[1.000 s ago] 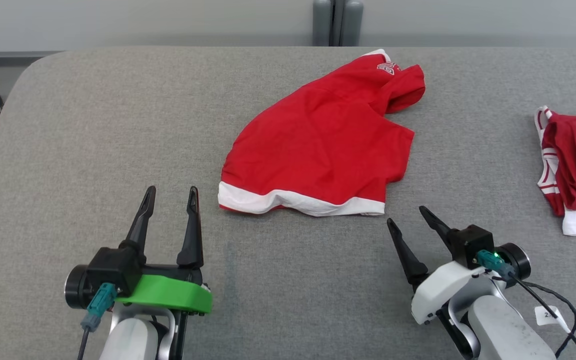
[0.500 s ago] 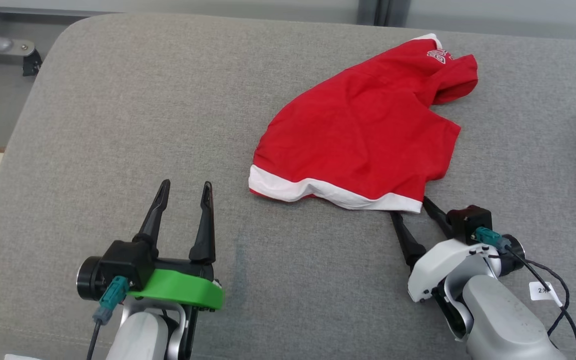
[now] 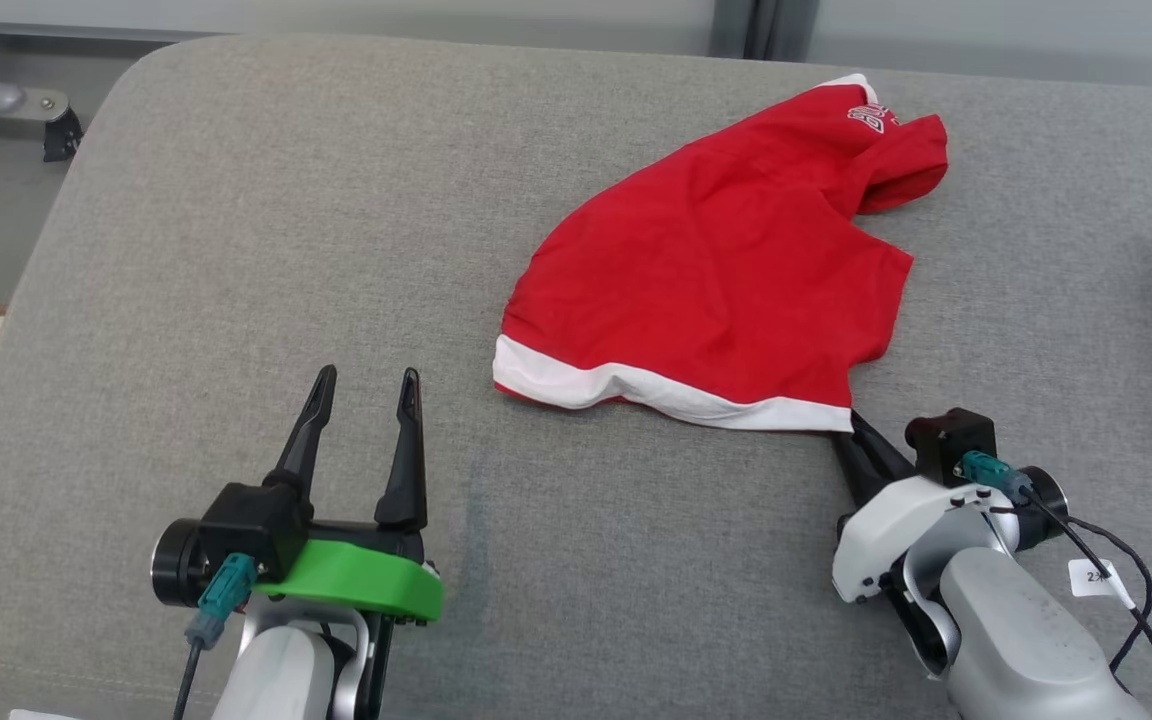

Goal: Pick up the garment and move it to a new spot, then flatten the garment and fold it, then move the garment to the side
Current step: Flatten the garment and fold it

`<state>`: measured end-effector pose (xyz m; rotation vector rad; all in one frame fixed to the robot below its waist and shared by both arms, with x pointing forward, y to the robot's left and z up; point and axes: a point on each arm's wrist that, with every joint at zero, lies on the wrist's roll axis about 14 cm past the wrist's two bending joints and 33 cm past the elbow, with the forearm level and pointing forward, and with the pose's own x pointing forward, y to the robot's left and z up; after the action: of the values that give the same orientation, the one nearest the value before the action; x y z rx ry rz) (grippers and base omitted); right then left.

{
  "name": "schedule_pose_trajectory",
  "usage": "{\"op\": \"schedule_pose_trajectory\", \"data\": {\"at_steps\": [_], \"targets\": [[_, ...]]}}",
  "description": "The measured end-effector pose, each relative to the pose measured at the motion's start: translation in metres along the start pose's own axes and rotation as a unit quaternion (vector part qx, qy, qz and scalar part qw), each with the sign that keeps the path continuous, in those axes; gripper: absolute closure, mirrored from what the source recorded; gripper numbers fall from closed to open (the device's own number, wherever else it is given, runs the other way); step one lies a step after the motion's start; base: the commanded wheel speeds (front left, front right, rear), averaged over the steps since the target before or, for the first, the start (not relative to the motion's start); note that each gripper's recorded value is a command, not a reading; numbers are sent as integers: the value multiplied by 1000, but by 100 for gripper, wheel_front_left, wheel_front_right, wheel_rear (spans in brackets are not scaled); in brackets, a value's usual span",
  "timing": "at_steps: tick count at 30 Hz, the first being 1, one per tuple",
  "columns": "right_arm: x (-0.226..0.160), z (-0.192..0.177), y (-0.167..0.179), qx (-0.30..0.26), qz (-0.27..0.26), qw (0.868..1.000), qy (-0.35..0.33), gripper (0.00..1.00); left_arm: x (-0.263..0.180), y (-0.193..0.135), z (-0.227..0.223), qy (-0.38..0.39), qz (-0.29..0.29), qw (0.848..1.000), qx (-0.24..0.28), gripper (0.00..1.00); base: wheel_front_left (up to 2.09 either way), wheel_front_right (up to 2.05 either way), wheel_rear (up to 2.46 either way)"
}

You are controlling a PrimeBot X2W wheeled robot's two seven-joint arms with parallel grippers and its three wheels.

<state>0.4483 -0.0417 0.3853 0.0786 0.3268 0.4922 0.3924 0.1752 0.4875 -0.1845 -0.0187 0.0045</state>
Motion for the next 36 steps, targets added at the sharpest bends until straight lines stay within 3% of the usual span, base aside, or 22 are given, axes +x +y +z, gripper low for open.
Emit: {"op": "schedule_pose_trajectory", "data": {"at_steps": [10,17,24,36], "targets": [[-39,6,-66,-97,-59,993,14,100,6,-22,-10,14,-37,999,-3,0,0,0,0],[-66,-1,-119,-137,-118,981,67,100,4,-67,-41,61,-121,991,-2,0,0,0,0],[-64,-3,-128,-136,-129,979,74,100,6,-102,-66,97,-188,977,-1,0,0,0,0],[-59,-3,-131,-136,-129,980,69,100,21,-118,-107,163,-224,961,16,0,0,0,0]]}}
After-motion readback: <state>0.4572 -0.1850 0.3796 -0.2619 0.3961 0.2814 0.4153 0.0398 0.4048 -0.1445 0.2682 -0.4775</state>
